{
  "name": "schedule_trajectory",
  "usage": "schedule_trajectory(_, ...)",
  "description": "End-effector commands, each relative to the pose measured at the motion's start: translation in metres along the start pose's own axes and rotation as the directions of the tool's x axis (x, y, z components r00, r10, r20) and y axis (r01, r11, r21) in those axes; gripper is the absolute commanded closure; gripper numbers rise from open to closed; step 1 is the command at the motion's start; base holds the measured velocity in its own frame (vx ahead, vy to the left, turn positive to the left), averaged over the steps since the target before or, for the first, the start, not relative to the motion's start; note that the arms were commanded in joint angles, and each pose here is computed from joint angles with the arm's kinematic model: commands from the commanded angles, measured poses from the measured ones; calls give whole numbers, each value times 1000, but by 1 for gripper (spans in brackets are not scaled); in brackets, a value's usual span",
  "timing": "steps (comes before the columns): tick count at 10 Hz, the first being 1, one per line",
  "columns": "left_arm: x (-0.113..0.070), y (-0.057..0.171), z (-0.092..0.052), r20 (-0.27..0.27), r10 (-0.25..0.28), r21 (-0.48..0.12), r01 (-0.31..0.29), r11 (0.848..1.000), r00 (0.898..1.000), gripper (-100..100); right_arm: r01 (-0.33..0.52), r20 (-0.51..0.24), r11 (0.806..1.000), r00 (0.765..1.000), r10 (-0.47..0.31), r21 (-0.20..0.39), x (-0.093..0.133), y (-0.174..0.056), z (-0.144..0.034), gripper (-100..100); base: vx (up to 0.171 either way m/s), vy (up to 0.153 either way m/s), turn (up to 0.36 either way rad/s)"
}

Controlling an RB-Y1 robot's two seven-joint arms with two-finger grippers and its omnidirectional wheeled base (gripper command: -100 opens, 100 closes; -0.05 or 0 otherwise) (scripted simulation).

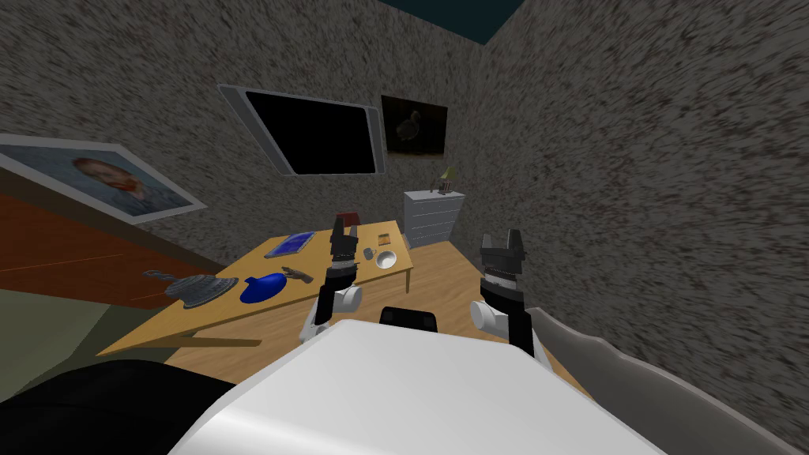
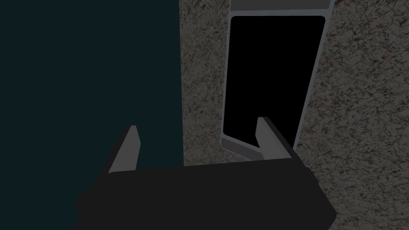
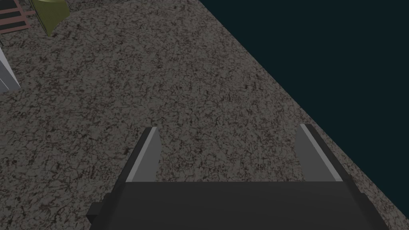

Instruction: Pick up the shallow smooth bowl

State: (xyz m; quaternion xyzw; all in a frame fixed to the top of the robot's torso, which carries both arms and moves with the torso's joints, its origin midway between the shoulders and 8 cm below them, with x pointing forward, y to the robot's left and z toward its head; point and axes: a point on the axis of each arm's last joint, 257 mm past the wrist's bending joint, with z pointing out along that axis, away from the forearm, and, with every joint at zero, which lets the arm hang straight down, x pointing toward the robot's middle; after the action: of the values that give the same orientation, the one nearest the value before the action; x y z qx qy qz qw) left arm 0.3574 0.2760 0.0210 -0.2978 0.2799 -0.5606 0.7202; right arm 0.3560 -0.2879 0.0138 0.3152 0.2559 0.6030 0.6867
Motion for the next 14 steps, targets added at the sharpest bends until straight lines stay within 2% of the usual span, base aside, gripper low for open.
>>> schedule_trajectory(1, 4, 6, 0, -31, 9, -14, -9, 1000, 999, -100, 0, 0, 1000, 1000, 0, 0, 0, 0, 0, 0, 0, 0, 0)
schedule_trajectory(4, 12, 32, -2, -93, 18, -72, -25, 997, 996, -100, 0, 0, 1000, 1000, 0, 0, 0, 0, 0, 0, -12, 12, -3)
schedule_trajectory(7, 18, 70, -5, -135, 12, -167, -35, 985, 991, -100, 0, 0, 1000, 1000, 0, 0, 0, 0, 0, 0, -26, 27, -2)
schedule_trajectory(10, 20, 117, -10, -156, -4, -282, -41, 958, 988, -100, 0, 0, 1000, 1000, 0, 0, 0, 0, 0, 0, -35, 39, 4)
schedule_trajectory(13, 21, 163, -17, -161, -28, -397, -39, 917, 987, -100, 0, 0, 1000, 1000, 0, 0, 0, 0, 0, 0, -52, 50, 7)
schedule_trajectory(14, 21, 166, -18, -162, -28, -407, -41, 912, 986, -100, 0, 0, 1000, 1000, 0, 0, 0, 0, 0, 0, -37, 40, -2)
